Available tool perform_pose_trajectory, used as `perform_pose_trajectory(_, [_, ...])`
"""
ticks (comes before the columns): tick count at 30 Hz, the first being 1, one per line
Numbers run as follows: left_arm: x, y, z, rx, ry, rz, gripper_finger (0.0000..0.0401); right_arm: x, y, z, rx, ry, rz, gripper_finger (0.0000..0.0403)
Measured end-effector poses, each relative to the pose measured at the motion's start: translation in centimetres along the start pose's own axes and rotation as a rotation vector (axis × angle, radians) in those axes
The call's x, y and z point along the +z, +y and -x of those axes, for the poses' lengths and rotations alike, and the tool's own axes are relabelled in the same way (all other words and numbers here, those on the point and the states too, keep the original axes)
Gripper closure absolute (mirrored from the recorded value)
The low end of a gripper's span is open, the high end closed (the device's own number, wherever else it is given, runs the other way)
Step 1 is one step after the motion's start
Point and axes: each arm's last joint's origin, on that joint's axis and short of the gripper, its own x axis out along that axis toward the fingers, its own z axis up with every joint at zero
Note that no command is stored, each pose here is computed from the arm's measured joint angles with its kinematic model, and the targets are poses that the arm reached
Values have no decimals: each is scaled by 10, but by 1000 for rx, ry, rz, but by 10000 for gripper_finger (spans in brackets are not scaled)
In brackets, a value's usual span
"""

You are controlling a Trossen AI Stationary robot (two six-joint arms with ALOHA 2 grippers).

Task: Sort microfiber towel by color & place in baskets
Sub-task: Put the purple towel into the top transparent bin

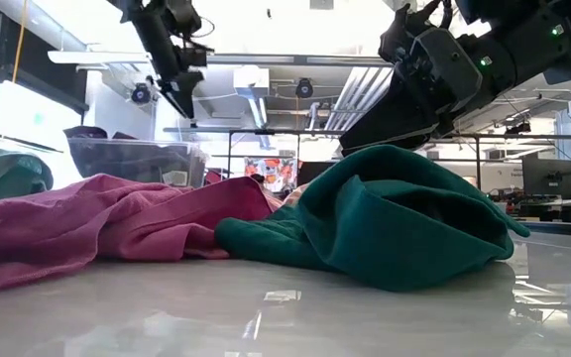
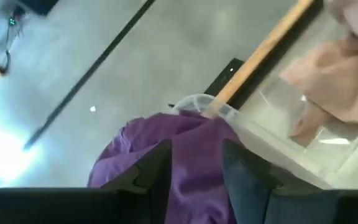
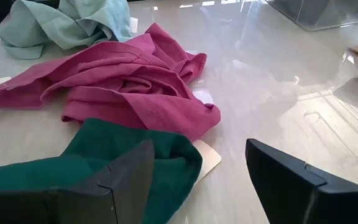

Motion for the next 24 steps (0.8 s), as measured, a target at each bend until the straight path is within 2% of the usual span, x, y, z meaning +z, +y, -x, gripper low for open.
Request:
perform_pose_trajectory(4, [-3, 3, -30, 0, 92, 122, 313, 0, 0, 0, 1, 1, 1, 153])
perform_pose_trajectory(6, [-6, 2, -45, -6, 141, 140, 328, 0, 0, 0, -1, 5, 1, 153])
perform_pose_trajectory(14, [-19, -15, -88, -62, 349, 82, 395, -1, 0, 0, -1, 8, 2, 153])
perform_pose_trajectory(20, [-30, -23, -106, -98, 468, 47, 400, -1, 0, 0, -1, 8, 7, 153])
perform_pose_trajectory(24, [-32, -25, -109, -103, 502, 19, 400, -1, 0, 0, -1, 8, 12, 153])
